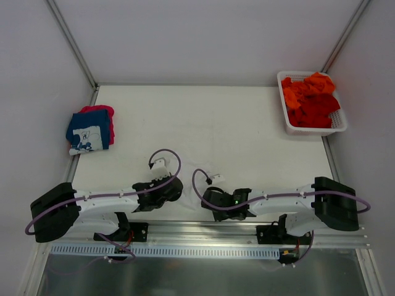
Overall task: Fold and stack the t-shirts
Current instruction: Fold the tshirt
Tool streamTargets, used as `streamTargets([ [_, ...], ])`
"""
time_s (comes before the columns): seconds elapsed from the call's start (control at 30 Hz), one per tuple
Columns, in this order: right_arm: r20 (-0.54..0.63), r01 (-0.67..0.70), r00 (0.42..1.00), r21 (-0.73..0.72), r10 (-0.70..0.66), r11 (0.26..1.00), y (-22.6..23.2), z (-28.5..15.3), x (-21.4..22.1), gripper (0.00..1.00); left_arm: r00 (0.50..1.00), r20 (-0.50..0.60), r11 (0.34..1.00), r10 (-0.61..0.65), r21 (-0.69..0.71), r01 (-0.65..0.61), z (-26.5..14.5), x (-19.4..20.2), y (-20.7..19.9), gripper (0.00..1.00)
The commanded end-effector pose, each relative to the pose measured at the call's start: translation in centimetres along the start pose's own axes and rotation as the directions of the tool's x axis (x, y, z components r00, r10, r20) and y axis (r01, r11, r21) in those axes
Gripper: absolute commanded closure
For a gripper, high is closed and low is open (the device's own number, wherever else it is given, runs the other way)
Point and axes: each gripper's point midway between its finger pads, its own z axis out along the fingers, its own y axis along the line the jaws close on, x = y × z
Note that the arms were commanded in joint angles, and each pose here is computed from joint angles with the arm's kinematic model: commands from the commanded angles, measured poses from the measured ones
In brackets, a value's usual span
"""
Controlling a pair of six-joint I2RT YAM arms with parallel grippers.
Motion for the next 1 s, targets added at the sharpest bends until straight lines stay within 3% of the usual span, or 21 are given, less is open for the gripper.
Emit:
streamTargets([
  [0.0, 0.028, -0.028, 0.999, 0.063, 0.026, 0.998, -2.2, -1.0, 0.4, 1.0, 0.998, -0.014, 0.995, 0.058, -0.079, -0.059, 0.0, 0.8, 2.8, 1.0],
  [0.13, 0.154, -0.028, 0.988, 0.013, 0.026, 1.0, -1.8, -3.2, -1.9, 1.0, 0.997, 0.033, 0.997, 0.072, 0.033, -0.073, -1.9, -1.3, -0.5, 1.0],
  [0.23, 0.247, -0.028, 0.968, -0.032, 0.035, 0.999, -1.7, -5.5, -4.2, 0.83, 0.988, 0.107, 0.986, 0.113, 0.113, -0.125, -4.3, -4.5, -3.4, 0.97],
  [0.27, 0.272, -0.028, 0.962, -0.047, 0.04, 0.999, -1.5, -6.3, -4.9, 0.75, 0.978, 0.14, 0.979, 0.153, 0.113, -0.17, -4.8, -5.5, -3.7, 0.89],
  [0.3, 0.302, -0.013, 0.953, -0.064, 0.032, 0.998, -1.4, -7.2, -5.6, 0.72, 0.973, 0.166, 0.975, 0.162, 0.123, -0.184, -5.5, -6.5, -4.3, 0.68],
  [0.37, 0.345, 0.0, 0.938, -0.07, 0.025, 0.998, -1.4, -8.3, -6.7, 0.5, 0.947, 0.245, 0.964, 0.206, 0.117, -0.24, -7.2, -9.3, -5.4, 0.38],
  [0.4, 0.357, 0.013, 0.934, -0.074, 0.014, 0.997, -1.3, -8.7, -7.0, 0.42, 0.935, 0.273, 0.961, 0.226, 0.096, -0.26, -7.6, -10.2, -5.4, 0.1],
  [0.43, 0.375, 0.026, 0.927, -0.066, 0.001, 0.997, -1.5, -9.1, -7.4, 0.31, 0.923, 0.303, 0.959, 0.238, 0.075, -0.272, -8.1, -11.5, -5.8, 0.01],
  [0.53, 0.384, 0.024, 0.923, -0.048, -0.004, 0.999, -1.6, -8.8, -7.7, 0.19, 0.875, 0.337, 0.938, 0.347, -0.101, -0.333, -8.2, -13.5, -4.0, 0.01],
  [0.7, 0.358, -0.014, 0.933, -0.044, 0.029, 0.999, -1.3, -6.0, -6.6, 0.17, 0.905, 0.171, 0.908, 0.39, -0.233, -0.347, -4.4, -12.2, -0.1, 0.01],
  [0.83, 0.373, -0.072, 0.92, -0.134, 0.117, 0.988, 0.6, -4.0, -6.7, 0.17, 0.918, 0.043, 0.884, 0.394, -0.291, -0.365, -2.0, -9.9, 2.4, 0.01],
  [0.97, 0.388, -0.101, 0.908, -0.164, 0.158, 0.981, 0.9, -2.8, -7.0, 0.17, 0.928, -0.006, 0.877, 0.374, -0.324, -0.355, -1.0, -8.3, 3.8, 0.02],
])
